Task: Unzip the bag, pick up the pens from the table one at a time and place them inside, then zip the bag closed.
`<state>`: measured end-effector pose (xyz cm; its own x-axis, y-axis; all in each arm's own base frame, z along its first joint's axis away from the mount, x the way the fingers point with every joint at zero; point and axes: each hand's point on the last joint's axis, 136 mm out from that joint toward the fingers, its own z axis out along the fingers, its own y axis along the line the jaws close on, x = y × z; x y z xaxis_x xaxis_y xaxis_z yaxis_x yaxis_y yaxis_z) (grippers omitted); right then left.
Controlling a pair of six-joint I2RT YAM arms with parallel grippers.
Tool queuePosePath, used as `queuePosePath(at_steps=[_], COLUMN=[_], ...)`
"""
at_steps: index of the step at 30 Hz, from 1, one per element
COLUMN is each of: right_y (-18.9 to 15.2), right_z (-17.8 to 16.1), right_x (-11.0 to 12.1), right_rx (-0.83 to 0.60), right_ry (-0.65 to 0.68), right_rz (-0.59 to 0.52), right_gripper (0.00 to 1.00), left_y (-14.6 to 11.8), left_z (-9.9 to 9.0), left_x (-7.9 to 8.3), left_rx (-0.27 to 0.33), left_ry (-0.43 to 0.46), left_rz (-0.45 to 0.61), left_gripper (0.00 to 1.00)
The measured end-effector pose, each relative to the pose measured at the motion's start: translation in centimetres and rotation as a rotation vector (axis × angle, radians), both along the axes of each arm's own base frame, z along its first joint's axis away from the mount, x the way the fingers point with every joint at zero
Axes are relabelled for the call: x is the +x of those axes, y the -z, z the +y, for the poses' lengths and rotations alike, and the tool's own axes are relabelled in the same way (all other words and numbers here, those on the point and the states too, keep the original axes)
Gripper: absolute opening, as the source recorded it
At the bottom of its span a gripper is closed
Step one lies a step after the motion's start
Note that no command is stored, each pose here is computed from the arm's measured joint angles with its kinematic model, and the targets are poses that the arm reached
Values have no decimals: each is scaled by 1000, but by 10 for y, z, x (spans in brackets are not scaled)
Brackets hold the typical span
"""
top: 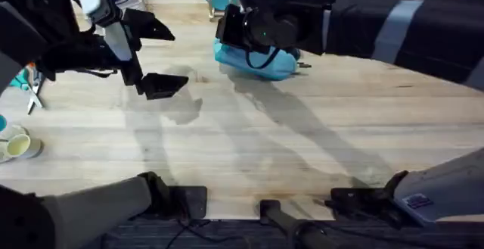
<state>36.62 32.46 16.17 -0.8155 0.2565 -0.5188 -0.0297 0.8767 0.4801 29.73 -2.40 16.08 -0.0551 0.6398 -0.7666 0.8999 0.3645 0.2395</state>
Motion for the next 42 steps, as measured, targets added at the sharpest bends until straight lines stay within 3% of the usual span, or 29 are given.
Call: queuePosePath(at_steps=[42], right_y=[5], right_z=[3], right_x=[-9], right_rx=[-6], right_ry=[-28], right_rz=[36], right_gripper=[32], left_y=[-2], left_z=[-2], left_x=[0], left_rx=[-15], left_ry=[4], left_rz=[-6], left_gripper=[993])
